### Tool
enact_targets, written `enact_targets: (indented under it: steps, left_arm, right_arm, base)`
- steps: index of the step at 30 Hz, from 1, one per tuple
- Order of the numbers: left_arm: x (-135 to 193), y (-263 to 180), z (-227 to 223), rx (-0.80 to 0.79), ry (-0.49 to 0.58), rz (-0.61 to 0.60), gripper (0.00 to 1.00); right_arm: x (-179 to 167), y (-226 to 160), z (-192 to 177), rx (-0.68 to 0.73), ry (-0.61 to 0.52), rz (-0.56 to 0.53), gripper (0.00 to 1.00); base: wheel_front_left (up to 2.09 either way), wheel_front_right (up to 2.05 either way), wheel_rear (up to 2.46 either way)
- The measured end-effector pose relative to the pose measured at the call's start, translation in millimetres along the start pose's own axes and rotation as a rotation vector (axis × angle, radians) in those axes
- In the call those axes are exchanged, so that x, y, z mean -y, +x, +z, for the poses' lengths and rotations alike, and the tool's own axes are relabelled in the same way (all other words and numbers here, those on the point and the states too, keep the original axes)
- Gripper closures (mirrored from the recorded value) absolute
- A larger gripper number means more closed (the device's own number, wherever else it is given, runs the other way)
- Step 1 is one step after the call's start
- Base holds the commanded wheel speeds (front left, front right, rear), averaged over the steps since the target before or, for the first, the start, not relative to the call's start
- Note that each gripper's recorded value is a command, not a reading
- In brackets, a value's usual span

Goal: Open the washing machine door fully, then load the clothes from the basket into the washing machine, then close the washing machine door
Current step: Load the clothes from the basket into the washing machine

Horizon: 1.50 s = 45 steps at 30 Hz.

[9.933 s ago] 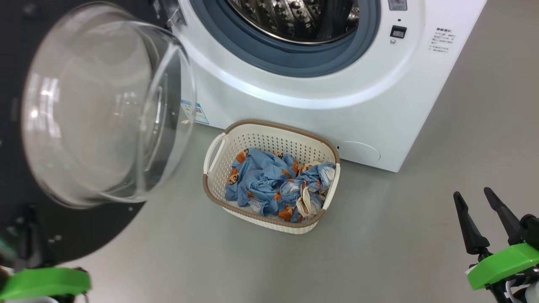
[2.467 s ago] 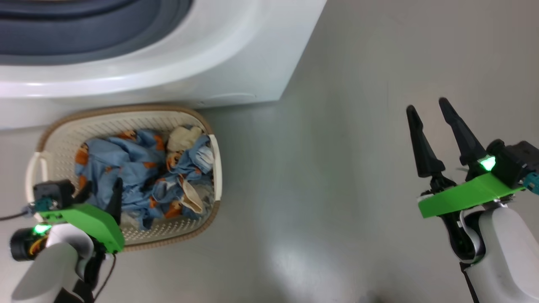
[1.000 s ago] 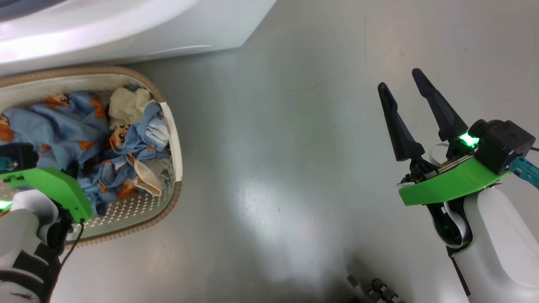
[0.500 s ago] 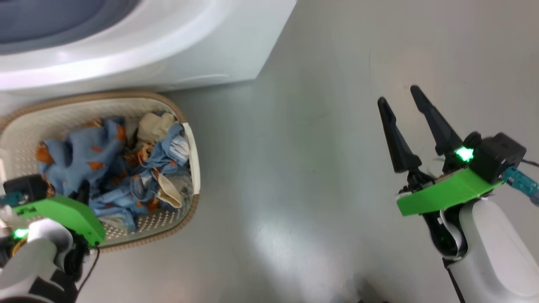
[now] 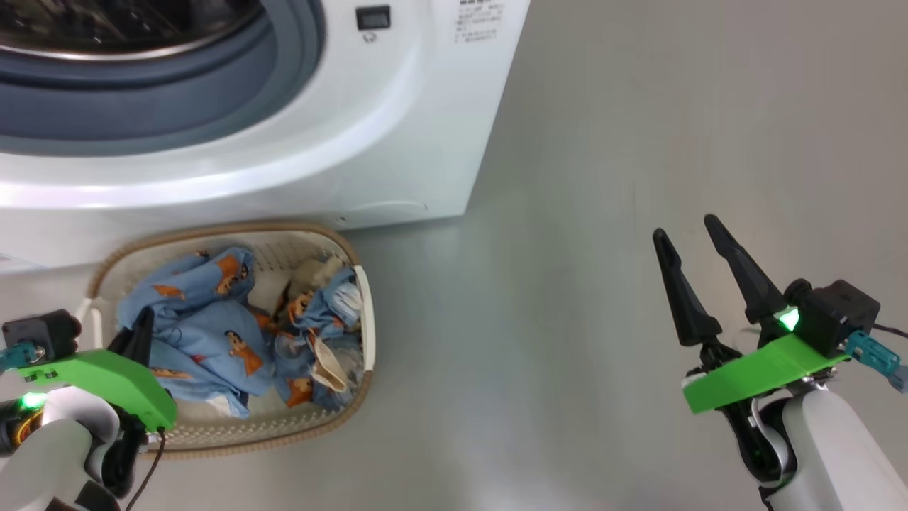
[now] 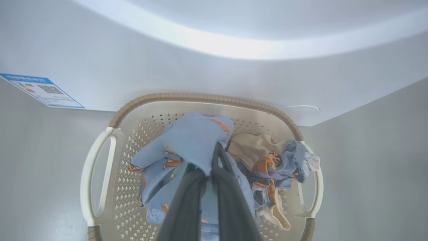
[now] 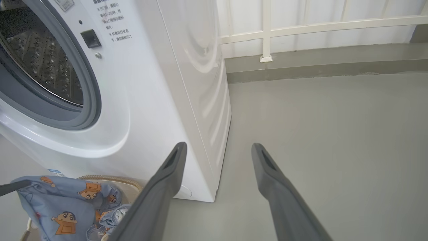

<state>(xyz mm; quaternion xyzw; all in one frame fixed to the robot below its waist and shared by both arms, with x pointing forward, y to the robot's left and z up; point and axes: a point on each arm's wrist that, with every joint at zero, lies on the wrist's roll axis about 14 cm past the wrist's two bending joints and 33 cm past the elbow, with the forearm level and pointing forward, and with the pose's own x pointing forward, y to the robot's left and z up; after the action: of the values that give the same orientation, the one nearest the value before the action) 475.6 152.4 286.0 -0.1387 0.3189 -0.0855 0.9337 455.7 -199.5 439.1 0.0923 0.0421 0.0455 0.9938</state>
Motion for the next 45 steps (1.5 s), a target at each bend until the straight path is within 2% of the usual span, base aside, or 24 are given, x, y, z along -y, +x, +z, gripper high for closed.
enact_targets:
  steps: [10,17,28,37,45]
  left_arm:
    - [6.4,-44.7,66.9,0.243,0.076,-0.02,1.0]
    - [18.1,-87.3,90.8,0.392,0.131,-0.027,1.0]
    - [26.0,-151.5,95.7,0.551,0.109,0.004,1.0]
    - [23.0,-200.9,78.8,0.613,0.083,0.054,1.0]
    - [23.2,-209.0,74.2,0.626,0.066,0.078,1.0]
  right_arm:
    - [-3.7,-17.5,25.1,0.055,-0.004,0.004,0.0]
    - [-6.5,-32.6,34.3,0.074,0.002,0.004,0.0]
    - [3.6,-60.6,42.4,0.093,0.002,-0.034,0.0]
    - [3.8,-79.7,42.4,0.094,0.006,-0.042,0.0]
    - [4.5,-76.9,40.7,0.09,0.007,-0.044,0.0]
  base:
    - [0.0,0.0,0.0]
    - [0.0,0.0,0.0]
    - [0.0,0.0,0.0]
    - [0.0,0.0,0.0]
    - [0.0,0.0,0.0]
